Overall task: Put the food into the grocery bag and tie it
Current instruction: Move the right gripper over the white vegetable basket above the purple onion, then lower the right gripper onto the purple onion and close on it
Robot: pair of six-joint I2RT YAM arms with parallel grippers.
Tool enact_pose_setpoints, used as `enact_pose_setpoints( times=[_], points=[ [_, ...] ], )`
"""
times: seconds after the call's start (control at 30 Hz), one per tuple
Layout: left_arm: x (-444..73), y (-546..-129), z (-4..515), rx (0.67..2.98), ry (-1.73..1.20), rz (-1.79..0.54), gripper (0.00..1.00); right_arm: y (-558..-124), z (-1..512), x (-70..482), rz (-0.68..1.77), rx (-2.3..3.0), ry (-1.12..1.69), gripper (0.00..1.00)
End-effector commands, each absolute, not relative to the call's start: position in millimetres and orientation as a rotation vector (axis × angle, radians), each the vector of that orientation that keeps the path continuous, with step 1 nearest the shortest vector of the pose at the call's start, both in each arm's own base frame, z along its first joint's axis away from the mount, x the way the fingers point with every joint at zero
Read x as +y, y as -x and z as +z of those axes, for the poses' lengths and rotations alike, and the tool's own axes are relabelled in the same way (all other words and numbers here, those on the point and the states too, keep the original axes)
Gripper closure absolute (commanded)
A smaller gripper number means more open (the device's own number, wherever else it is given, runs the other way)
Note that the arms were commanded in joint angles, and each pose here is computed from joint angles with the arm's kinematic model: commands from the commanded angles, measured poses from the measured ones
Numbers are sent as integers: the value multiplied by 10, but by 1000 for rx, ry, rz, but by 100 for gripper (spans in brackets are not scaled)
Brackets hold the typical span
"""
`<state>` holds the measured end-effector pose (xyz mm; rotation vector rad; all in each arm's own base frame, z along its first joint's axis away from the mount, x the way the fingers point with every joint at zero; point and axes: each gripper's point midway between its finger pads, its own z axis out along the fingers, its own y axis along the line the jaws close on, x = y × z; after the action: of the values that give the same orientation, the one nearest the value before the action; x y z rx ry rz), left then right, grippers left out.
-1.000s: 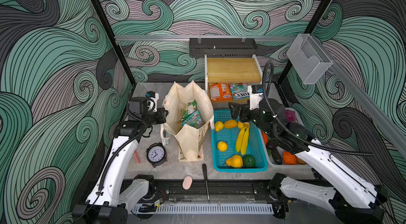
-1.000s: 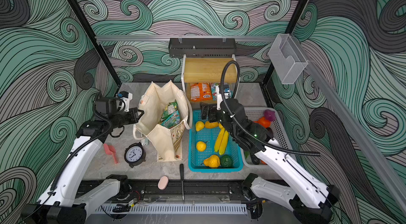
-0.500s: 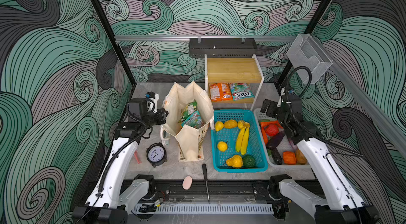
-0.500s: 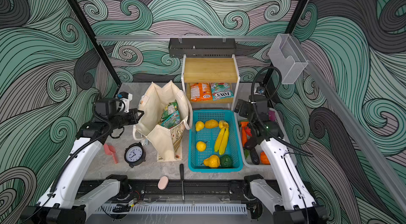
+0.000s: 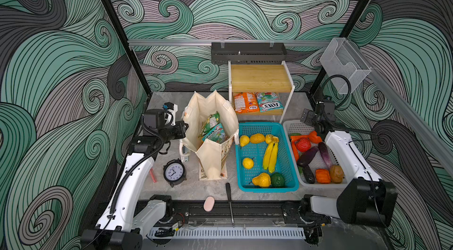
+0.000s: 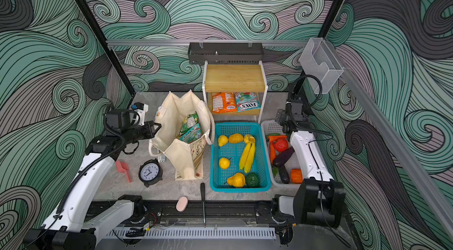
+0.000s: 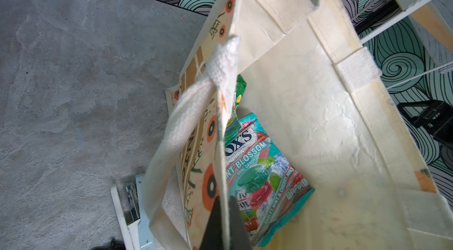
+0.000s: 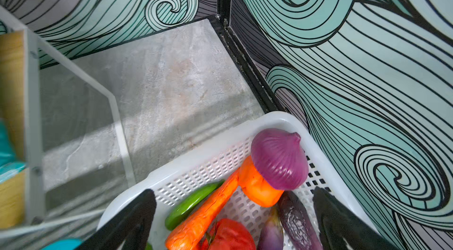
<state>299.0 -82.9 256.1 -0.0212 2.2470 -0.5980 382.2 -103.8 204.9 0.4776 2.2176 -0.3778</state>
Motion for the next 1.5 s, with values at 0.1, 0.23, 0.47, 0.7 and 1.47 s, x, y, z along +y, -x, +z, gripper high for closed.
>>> enact_pose_setpoints(
  times=[0.1, 0.23, 0.47, 0.7, 1.47],
  points=[
    [-855, -3029, 2520, 2257, 1, -611, 100, -3913, 2011, -1346, -428, 2160, -534, 1],
    [-862, -3058, 2497, 2271, 4, -616, 100, -3961, 1828, -1478, -414, 2148, -592, 0],
    [-883, -3072, 2461, 2287, 5, -633, 100, -4097, 1569, -1581, -377, 2172, -631, 0],
    [-889, -3074, 2454, 2290, 4, -638, 100, -4160, 1419, -1633, -371, 2188, -644, 0],
    [-893, -3052, 2448, 2288, -1, -641, 100, -4147, 1080, -1552, -308, 2268, -653, 11]
  ],
)
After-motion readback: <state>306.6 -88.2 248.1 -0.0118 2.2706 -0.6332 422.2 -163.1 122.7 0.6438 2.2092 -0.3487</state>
